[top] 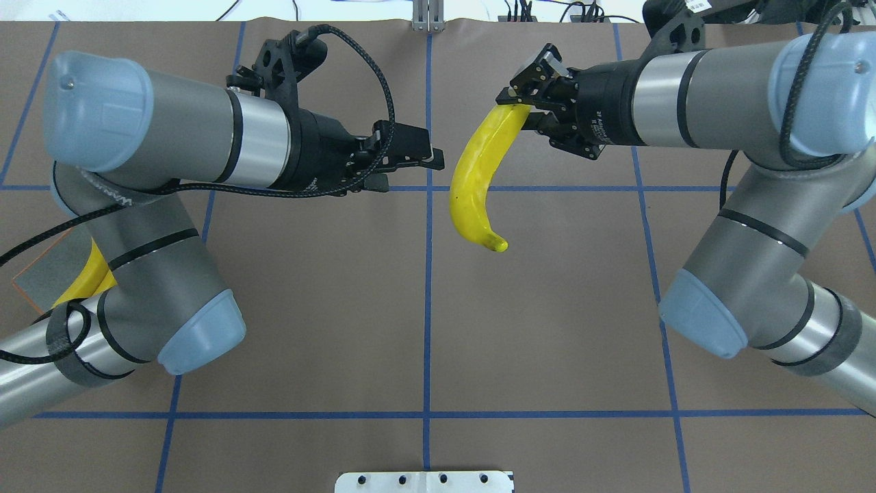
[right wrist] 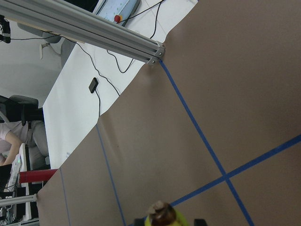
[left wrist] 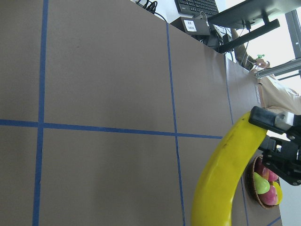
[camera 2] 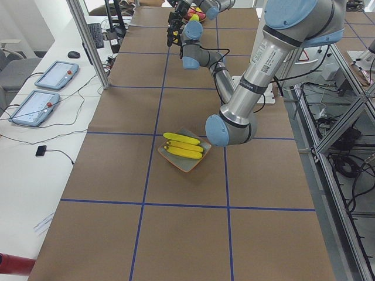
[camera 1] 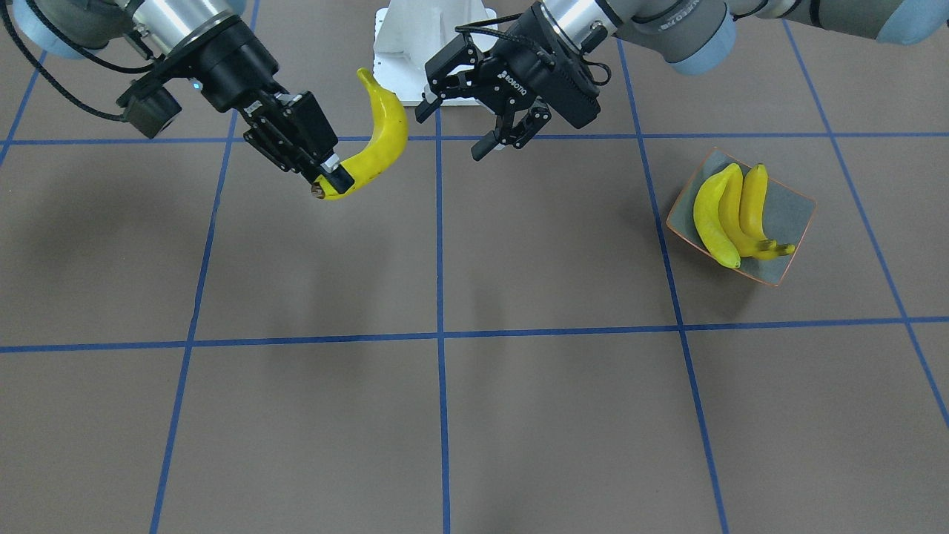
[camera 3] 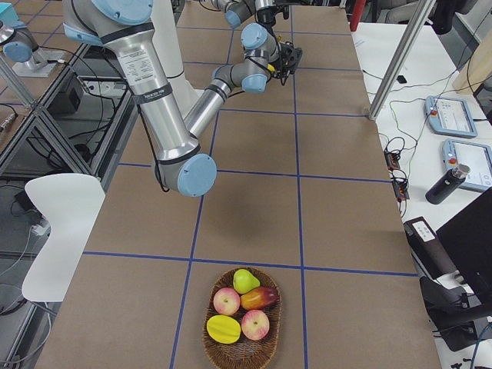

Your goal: Transfer all bananas from basket to plate

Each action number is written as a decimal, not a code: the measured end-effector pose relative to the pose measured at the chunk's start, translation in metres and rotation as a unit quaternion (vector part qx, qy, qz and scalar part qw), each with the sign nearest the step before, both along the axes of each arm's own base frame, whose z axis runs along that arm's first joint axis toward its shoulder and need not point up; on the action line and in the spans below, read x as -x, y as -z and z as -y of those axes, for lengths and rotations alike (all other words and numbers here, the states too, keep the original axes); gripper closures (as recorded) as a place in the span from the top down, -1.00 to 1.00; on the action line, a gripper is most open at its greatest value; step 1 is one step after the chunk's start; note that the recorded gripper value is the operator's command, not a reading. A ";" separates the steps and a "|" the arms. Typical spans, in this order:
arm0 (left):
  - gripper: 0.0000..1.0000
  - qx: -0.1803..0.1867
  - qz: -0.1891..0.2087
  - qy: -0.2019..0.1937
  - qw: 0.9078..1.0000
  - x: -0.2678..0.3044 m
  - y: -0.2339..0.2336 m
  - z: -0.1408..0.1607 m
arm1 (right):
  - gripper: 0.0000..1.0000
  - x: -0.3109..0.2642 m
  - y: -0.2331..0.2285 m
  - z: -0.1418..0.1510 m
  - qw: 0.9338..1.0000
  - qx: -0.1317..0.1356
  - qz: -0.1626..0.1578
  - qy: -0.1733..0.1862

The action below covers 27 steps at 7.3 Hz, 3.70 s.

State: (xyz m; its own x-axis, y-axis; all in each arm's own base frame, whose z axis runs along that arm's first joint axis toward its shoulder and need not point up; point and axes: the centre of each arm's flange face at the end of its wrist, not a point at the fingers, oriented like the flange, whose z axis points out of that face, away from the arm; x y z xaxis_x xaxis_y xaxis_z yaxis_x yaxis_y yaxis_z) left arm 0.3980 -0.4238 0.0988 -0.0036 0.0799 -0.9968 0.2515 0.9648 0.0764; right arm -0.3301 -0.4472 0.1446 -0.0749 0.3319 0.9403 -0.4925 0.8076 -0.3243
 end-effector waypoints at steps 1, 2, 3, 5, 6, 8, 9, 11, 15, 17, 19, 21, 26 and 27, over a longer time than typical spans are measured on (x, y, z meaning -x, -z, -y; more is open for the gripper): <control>0.99 0.000 -0.002 -0.001 1.000 -0.005 0.001 -0.005 | -1.00 0.015 0.013 -0.008 1.000 -0.002 -0.001 -0.002; 0.98 -0.001 -0.003 -0.004 1.000 -0.009 0.002 -0.010 | -1.00 0.024 0.022 -0.014 1.000 -0.003 -0.001 0.000; 0.36 -0.002 -0.004 -0.007 1.000 -0.012 0.002 -0.013 | -1.00 0.027 0.028 -0.019 1.000 -0.005 0.001 0.002; -1.00 -0.005 -0.005 -0.007 1.000 -0.014 0.003 -0.015 | -1.00 0.026 0.034 -0.027 1.000 -0.010 0.006 0.005; -1.00 -0.009 -0.007 -0.003 1.000 -0.013 0.005 -0.015 | -0.15 0.025 0.036 -0.028 1.000 -0.012 0.006 0.005; -1.00 -0.013 -0.010 0.004 1.000 -0.011 0.008 -0.016 | 1.00 0.022 0.039 -0.029 1.000 -0.026 0.004 0.003; -1.00 -0.013 -0.011 0.004 1.000 -0.010 0.009 -0.016 | 1.00 0.019 0.042 -0.031 0.999 -0.044 -0.002 -0.002; -1.00 -0.012 -0.008 0.004 1.000 -0.009 0.004 -0.017 | 1.00 0.005 0.049 -0.032 0.998 -0.069 -0.004 -0.010; -1.00 -0.015 0.015 0.005 1.000 0.003 -0.030 -0.022 | 1.00 -0.040 0.007 0.001 0.996 -0.063 -0.058 -0.032; -1.00 -0.032 0.053 0.017 0.998 0.037 -0.077 -0.025 | 1.00 -0.073 -0.041 0.028 0.986 -0.062 -0.151 -0.021; -1.00 -0.073 0.126 0.013 0.989 0.088 -0.151 -0.024 | 1.00 -0.113 -0.106 0.051 0.966 -0.078 -0.245 0.007; -1.00 -0.101 0.198 0.000 0.975 0.145 -0.227 -0.022 | 1.00 -0.175 -0.186 0.061 0.938 -0.106 -0.325 0.053; -1.00 -0.306 0.338 -0.050 0.888 0.202 -0.330 -0.013 | 1.00 -0.244 -0.262 0.054 0.911 -0.131 -0.378 0.102; -1.00 -0.384 0.360 -0.069 0.847 0.210 -0.337 -0.012 | 1.00 -0.245 -0.263 0.054 0.911 -0.131 -0.379 0.101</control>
State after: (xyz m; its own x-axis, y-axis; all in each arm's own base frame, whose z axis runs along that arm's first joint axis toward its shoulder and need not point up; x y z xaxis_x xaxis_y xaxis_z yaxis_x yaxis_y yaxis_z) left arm 0.1876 -0.4119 0.4359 0.5215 0.7546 -0.3982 -0.2383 0.5770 0.7812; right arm -0.0847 -0.5016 0.4077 0.6656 0.0241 0.7459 -0.3274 0.9076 0.2628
